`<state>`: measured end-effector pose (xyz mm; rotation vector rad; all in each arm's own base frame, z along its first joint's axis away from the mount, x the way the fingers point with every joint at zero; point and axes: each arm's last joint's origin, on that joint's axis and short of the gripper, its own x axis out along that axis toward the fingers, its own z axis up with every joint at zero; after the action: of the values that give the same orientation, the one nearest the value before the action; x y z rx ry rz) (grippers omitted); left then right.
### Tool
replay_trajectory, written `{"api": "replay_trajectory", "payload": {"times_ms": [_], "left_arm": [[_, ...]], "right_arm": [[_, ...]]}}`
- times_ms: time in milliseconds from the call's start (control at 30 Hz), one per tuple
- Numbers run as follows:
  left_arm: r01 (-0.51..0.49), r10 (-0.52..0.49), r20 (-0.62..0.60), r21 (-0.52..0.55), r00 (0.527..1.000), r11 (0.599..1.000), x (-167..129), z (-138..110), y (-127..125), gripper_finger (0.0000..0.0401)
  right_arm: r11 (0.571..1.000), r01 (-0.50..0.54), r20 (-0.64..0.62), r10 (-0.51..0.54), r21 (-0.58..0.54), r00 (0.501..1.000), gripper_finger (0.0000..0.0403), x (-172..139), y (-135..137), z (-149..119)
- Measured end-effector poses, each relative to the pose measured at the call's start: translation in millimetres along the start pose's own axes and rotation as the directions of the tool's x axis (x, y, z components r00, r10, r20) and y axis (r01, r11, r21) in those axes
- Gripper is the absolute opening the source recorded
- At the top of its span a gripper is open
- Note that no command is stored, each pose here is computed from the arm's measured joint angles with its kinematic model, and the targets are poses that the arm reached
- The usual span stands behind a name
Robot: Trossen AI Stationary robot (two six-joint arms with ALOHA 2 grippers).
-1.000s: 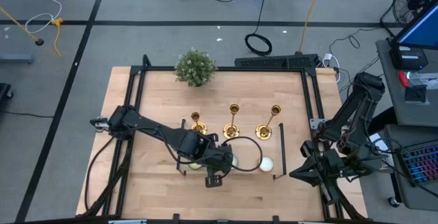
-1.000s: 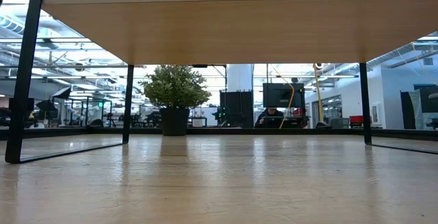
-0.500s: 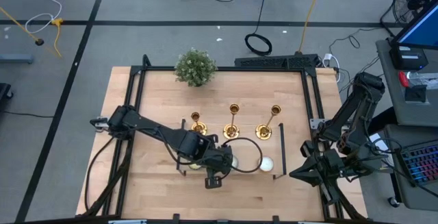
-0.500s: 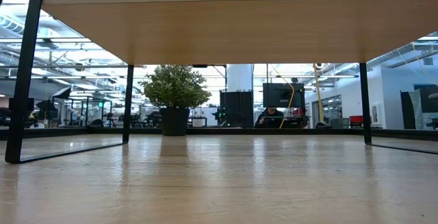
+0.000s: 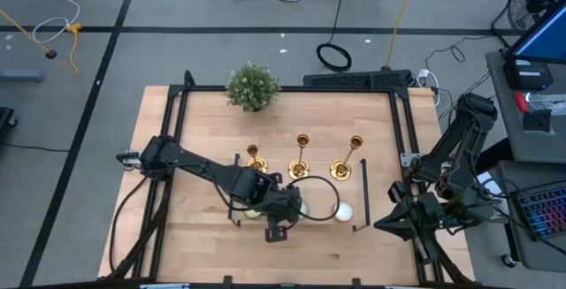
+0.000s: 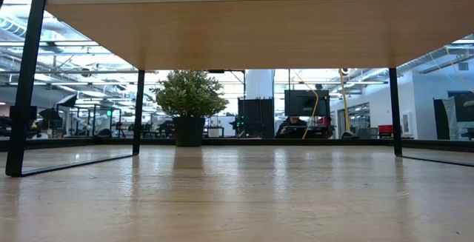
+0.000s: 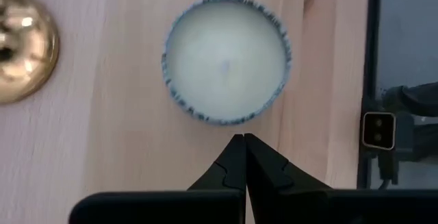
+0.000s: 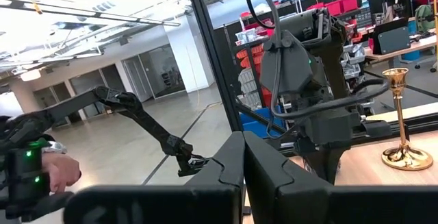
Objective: Pick & Place candle stick holders
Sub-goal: Adjust the shelf
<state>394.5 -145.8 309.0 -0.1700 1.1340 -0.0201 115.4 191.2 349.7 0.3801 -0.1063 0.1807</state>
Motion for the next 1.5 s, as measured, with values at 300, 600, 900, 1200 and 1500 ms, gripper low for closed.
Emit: {"api": "replay_trajectory", "payload": {"times_ms": [300, 600, 900, 1200, 1500], "left_arm": [[-0.084, 0.087, 0.039, -0.062, 0.995, 0.995, -49, -17, 0, 0.0000], [-0.024, 0.039, 0.180, -0.086, 0.983, 0.996, -114, -49, -26, 0.0000], [0.051, -0.051, 0.154, 0.005, 0.987, 0.999, -122, -100, -83, 0.0000], [-0.017, 0.021, 0.040, -0.096, 0.999, 0.995, -71, -150, -102, 0.0000], [-0.017, 0.032, 0.076, -0.195, 0.997, 0.981, -32, -179, -109, 0.0000]], "right_arm": [[0.995, -0.095, -0.017, 0.096, 0.005, 0.995, 0.0000, 0, 3, -1], [0.990, -0.093, -0.143, 0.108, 0.111, 0.984, 0.0000, 8, 15, -39], [0.984, 0.018, -0.288, 0.036, 0.180, 0.957, 0.0000, 15, 30, -111], [0.992, 0.089, -0.289, -0.061, 0.086, 0.955, 0.0000, 13, 28, -126], [0.968, 0.218, -0.426, -0.147, 0.123, 0.893, 0.0000, 4, 12, -141]]}}
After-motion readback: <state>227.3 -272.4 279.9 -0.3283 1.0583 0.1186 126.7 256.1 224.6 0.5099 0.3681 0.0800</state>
